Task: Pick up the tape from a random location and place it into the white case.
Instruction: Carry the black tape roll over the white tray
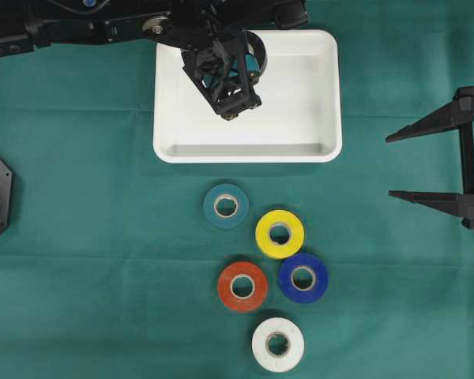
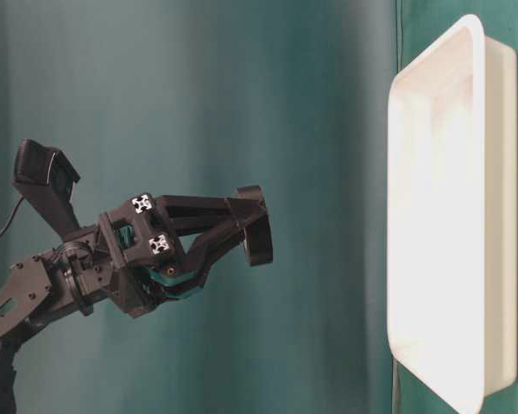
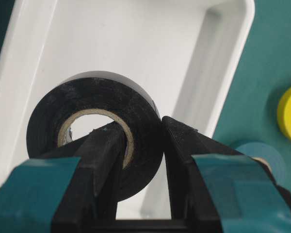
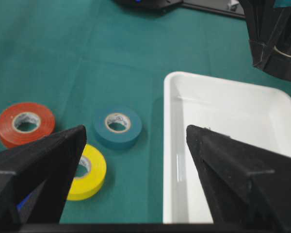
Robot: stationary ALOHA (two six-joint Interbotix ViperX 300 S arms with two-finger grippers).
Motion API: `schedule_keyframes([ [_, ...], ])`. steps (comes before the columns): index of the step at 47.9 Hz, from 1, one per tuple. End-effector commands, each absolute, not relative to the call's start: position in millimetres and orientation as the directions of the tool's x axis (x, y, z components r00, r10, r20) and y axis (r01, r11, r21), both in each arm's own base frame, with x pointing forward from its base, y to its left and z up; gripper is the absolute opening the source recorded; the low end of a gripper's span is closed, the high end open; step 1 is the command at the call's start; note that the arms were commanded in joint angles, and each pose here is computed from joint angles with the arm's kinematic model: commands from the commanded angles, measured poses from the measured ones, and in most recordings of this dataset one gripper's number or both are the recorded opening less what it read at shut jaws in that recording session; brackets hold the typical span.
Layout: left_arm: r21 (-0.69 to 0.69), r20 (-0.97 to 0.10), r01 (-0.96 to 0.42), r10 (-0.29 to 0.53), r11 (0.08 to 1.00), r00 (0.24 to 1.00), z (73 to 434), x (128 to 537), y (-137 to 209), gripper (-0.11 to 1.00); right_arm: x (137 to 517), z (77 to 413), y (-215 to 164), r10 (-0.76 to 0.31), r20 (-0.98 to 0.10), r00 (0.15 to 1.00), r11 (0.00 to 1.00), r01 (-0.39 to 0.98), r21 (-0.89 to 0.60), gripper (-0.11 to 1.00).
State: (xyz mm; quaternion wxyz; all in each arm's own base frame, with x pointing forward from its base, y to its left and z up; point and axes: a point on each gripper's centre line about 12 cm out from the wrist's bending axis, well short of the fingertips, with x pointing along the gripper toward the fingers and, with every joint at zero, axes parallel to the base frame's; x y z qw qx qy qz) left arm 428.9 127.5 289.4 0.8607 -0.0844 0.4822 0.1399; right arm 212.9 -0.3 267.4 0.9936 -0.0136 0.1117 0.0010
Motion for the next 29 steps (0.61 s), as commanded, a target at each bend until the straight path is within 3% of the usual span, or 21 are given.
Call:
schedule_keyframes([
  [1, -0.01, -0.832, -0.321, 0.17, 0.947, 0.528, 305.8, 427.1, 127.1, 0.18, 216.1, 277.6, -0.6, -0.002, -0.197, 0.98, 1.0, -0.003, -0.028, 0.92],
  [29, -0.01, -0.838, -0.322, 0.168, 0.947, 0.519, 305.2, 425.6, 126.7, 0.18, 216.1, 277.6, -0.3, -0.001, -0.197, 0.98, 1.0, -0.005, -0.028, 0.92],
])
